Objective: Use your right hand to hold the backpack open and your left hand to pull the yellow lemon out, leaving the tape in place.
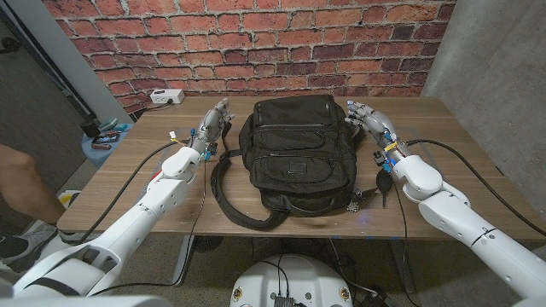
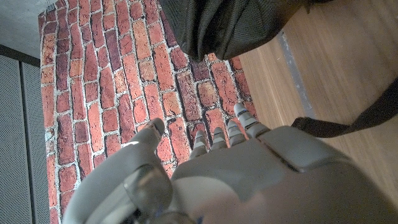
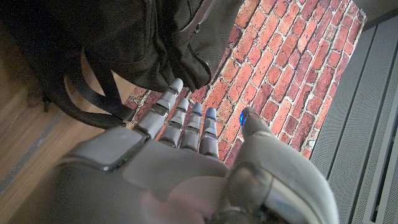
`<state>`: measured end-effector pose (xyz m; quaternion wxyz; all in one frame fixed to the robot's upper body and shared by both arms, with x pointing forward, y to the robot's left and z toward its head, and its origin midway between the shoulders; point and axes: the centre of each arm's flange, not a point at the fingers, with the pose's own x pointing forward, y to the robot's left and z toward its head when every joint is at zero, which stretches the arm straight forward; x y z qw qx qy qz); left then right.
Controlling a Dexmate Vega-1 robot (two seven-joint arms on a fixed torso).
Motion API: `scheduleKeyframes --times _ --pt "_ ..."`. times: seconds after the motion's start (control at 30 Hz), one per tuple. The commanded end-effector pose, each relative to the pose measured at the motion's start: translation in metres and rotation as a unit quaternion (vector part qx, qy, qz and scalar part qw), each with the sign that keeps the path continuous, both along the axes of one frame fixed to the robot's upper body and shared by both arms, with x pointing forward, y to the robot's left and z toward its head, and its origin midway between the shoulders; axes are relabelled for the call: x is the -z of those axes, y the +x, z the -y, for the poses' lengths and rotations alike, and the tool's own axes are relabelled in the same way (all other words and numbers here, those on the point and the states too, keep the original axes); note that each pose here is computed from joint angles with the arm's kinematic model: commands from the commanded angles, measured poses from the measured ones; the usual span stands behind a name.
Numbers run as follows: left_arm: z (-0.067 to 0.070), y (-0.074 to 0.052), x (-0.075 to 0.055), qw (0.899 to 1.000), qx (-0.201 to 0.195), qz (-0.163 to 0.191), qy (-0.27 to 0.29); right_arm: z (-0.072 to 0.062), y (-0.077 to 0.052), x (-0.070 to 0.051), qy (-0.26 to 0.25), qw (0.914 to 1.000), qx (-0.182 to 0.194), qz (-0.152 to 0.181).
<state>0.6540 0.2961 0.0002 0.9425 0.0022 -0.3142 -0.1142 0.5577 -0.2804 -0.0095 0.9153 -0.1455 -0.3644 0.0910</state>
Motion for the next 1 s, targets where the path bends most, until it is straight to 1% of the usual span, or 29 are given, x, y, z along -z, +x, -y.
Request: scheduleKeyframes --times 0.03,0.07,0.1,0.17,0.2,0.23,0.3,0.4,0.53,0.63,0.87,1.0 --pt "0.0 0.001 -0.001 1.0 0.001 0.002 0.002 0.0 -0.023 0.001 -0.042 0.9984 0.033 0.02" --pt "0.0 0.001 -0.001 1.0 0.001 0.002 0.002 0.0 -0.023 0.001 -0.042 0.9983 0.034 0.02" --pt "0.0 0.002 -0.001 1.0 0.0 0.003 0.004 0.0 -0.028 0.001 -0.053 0.9974 0.041 0.025" --pt "0.0 0.002 -0.001 1.0 0.001 0.003 0.004 -0.001 -0.033 0.003 -0.061 0.9965 0.048 0.03" --pt "0.0 0.002 -0.001 1.0 0.001 0.003 0.004 -0.001 -0.033 0.003 -0.061 0.9965 0.048 0.03" --pt "0.0 0.001 0.0 1.0 0.0 0.003 0.004 -0.001 -0.037 0.004 -0.066 0.9958 0.054 0.034" --pt "0.001 0.0 0.0 1.0 0.001 0.003 0.003 -0.001 -0.042 0.005 -0.076 0.9946 0.059 0.039" --pt "0.001 -0.002 0.0 1.0 0.002 0.005 0.007 -0.003 -0.051 0.005 -0.098 0.9915 0.073 0.044" --pt "0.0 -0.004 0.001 1.0 0.001 0.007 0.005 -0.006 -0.06 0.009 -0.111 0.9886 0.086 0.053" --pt "-0.001 -0.008 0.003 1.0 -0.001 0.01 0.006 -0.009 -0.068 0.01 -0.131 0.9848 0.098 0.059" --pt "-0.005 -0.013 0.008 1.0 -0.001 0.009 0.004 -0.016 -0.082 0.013 -0.152 0.9803 0.106 0.067" --pt "-0.006 -0.012 0.007 1.0 -0.001 0.012 0.007 -0.019 -0.088 0.014 -0.165 0.9769 0.113 0.074"
